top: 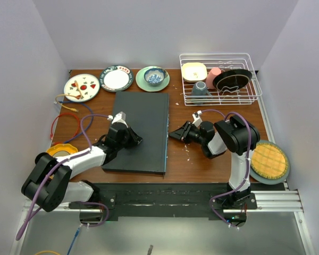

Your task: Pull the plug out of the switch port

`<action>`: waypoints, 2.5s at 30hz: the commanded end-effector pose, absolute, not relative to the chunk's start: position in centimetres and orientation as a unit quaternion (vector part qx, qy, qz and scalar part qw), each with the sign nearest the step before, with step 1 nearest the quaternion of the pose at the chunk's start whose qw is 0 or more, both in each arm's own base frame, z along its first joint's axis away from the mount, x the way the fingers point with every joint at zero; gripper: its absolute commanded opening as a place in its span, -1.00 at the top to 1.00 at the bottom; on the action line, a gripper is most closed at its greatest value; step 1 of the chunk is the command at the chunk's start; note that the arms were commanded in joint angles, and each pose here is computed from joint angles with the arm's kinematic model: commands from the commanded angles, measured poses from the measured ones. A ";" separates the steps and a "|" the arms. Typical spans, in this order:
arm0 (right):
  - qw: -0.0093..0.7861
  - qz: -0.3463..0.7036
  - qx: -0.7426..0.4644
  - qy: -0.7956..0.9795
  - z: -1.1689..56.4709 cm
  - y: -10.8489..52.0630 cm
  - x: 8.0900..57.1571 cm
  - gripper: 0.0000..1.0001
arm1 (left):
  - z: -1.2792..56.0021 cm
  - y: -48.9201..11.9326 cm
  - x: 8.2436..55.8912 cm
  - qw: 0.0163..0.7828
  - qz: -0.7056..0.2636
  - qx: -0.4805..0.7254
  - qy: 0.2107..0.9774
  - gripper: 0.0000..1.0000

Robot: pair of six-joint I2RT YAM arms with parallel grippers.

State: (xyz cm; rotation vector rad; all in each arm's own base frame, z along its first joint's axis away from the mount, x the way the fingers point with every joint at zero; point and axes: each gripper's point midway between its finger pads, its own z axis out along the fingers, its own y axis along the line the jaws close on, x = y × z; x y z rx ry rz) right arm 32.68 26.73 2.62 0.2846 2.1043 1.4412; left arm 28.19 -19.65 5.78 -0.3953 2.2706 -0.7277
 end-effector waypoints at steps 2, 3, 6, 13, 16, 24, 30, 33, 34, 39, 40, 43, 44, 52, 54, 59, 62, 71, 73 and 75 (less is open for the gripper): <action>0.315 0.541 0.098 0.774 3.4 27.9 33.9 0.46 | 2.6 -18.4 26.1 0.313 -0.246 -0.151 0.905 0.78; 0.321 0.539 0.102 0.772 3.4 27.8 34.0 0.47 | 2.5 -18.5 26.1 0.312 -0.247 -0.150 0.905 0.78; 0.328 0.537 0.107 0.770 3.5 27.6 34.3 0.50 | 2.4 -18.3 26.0 0.311 -0.245 -0.150 0.906 0.78; 0.325 0.548 0.111 0.763 3.4 27.9 34.6 0.63 | 2.3 -18.4 25.9 0.310 -0.247 -0.150 0.906 0.78; 0.322 0.551 0.113 0.761 3.2 28.0 34.5 0.78 | 2.1 -18.4 25.8 0.309 -0.246 -0.150 0.906 0.78; 0.324 0.553 0.121 0.758 3.0 27.6 34.1 1.00 | 2.2 -18.4 25.9 0.309 -0.246 -0.149 0.906 0.78; 0.328 0.553 0.121 0.756 3.2 27.4 33.8 1.00 | 2.3 -18.4 25.9 0.309 -0.247 -0.150 0.906 0.78; 0.331 0.551 0.120 0.757 3.5 27.2 33.6 1.00 | 2.3 -18.4 25.8 0.310 -0.247 -0.150 0.906 0.78; 0.330 0.547 0.122 0.760 3.3 27.1 33.5 1.00 | 2.3 -18.4 25.8 0.309 -0.248 -0.150 0.906 0.78; 0.336 0.542 0.123 0.760 3.5 26.8 33.5 1.00 | 2.3 -18.4 25.8 0.309 -0.248 -0.151 0.906 0.78; 0.336 0.541 0.125 0.761 3.5 26.6 33.4 1.00 | 2.3 -18.4 25.9 0.310 -0.248 -0.151 0.905 0.78; 0.342 0.536 0.131 0.761 3.6 26.2 33.3 1.00 | 2.3 -18.4 25.9 0.309 -0.247 -0.151 0.906 0.78; 0.344 0.536 0.132 0.760 3.7 26.1 33.4 1.00 | 2.2 -18.4 25.8 0.309 -0.247 -0.151 0.906 0.78; 0.362 0.524 0.141 0.758 4.8 25.0 33.2 1.00 | 2.2 -18.2 25.8 0.309 -0.244 -0.155 0.906 0.78; 0.368 0.523 0.141 0.755 5.3 24.8 33.3 1.00 | 2.2 -18.3 25.8 0.309 -0.246 -0.155 0.906 0.77; 0.371 0.522 0.145 0.754 5.4 24.4 33.3 1.00 | 2.2 -18.3 25.8 0.308 -0.245 -0.155 0.906 0.77; 0.376 0.520 0.153 0.752 5.5 23.8 33.3 1.00 | 2.2 -18.2 25.8 0.308 -0.244 -0.156 0.906 0.77; 0.400 0.515 0.167 0.739 7.1 21.9 33.2 1.00 | 2.2 -18.2 25.8 0.309 -0.244 -0.157 0.906 0.77; 0.404 0.515 0.166 0.737 7.6 21.8 33.1 1.00 | 2.2 -18.2 25.8 0.310 -0.245 -0.155 0.906 0.77; 0.405 0.512 0.168 0.739 7.7 21.5 33.1 1.00 | 2.2 -18.2 25.7 0.309 -0.244 -0.155 0.906 0.77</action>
